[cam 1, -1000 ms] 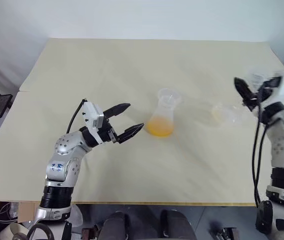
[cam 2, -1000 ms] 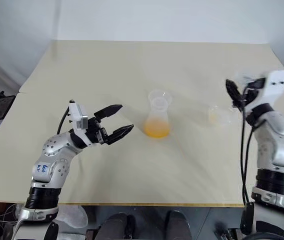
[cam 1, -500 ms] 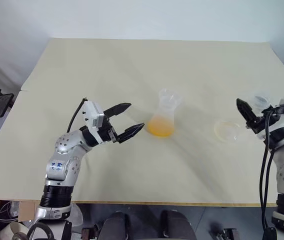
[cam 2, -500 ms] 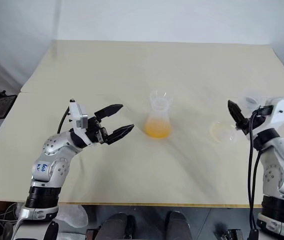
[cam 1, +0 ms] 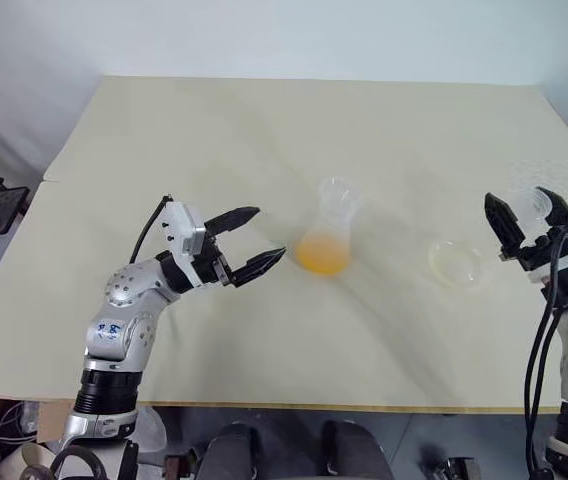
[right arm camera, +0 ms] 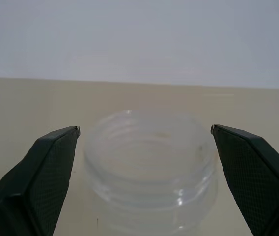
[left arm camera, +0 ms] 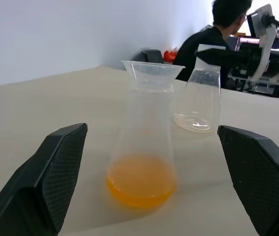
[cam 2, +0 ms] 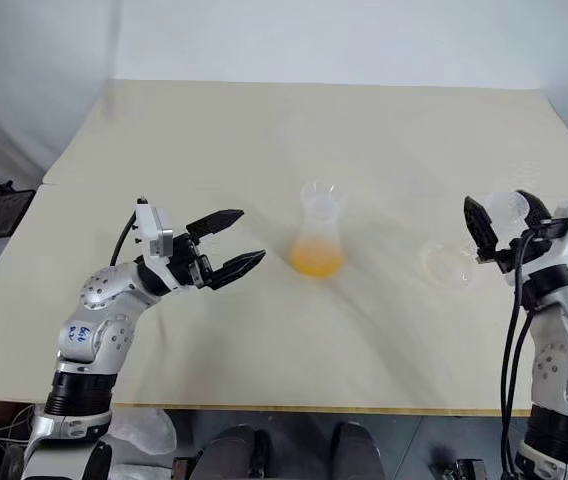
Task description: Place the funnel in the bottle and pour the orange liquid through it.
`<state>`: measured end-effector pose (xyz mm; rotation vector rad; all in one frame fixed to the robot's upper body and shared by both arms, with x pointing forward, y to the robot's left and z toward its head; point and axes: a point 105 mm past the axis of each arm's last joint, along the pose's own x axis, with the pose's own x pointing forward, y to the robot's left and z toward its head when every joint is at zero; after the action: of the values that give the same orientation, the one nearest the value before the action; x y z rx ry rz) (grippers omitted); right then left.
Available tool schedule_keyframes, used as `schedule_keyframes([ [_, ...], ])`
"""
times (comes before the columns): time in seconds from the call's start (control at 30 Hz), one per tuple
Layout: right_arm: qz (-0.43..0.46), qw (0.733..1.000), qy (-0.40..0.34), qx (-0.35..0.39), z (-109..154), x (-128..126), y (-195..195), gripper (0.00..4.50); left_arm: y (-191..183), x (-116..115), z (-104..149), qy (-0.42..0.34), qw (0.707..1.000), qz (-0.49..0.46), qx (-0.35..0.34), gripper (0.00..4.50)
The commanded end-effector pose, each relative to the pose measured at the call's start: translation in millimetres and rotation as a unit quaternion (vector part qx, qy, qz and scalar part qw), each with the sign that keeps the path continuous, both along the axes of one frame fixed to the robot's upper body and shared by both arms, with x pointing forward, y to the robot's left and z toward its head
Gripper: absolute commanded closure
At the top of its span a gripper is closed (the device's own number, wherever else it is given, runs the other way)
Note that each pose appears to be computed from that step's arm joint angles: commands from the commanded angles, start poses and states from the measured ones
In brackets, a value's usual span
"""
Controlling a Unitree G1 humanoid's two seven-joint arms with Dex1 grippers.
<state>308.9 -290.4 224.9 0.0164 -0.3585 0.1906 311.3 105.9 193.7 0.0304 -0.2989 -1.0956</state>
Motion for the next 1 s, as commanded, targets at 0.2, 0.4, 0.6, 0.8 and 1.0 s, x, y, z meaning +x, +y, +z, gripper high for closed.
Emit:
schedule_keyframes([
  [0.2,-0.002,0.994,-0.107,-0.029,46,-18,-9,0.02,10,-2,11,-0.016,1.000,-0.002,0.004,0.00],
  [0.4,0.147,0.974,-0.137,-0.101,71,-21,39,0.02,24,-9,6,-0.003,0.999,-0.008,0.036,0.00],
  [0.6,0.301,0.926,-0.097,-0.206,45,-35,85,0.02,47,-12,2,0.006,0.997,0.017,0.078,0.00],
  [0.8,0.398,0.888,0.014,-0.228,-9,-60,88,0.02,64,-27,-15,0.002,0.989,0.048,0.140,0.00],
  [1.0,0.423,0.870,0.080,-0.241,-47,-78,76,0.02,72,-41,-29,0.006,0.984,0.076,0.163,0.00],
])
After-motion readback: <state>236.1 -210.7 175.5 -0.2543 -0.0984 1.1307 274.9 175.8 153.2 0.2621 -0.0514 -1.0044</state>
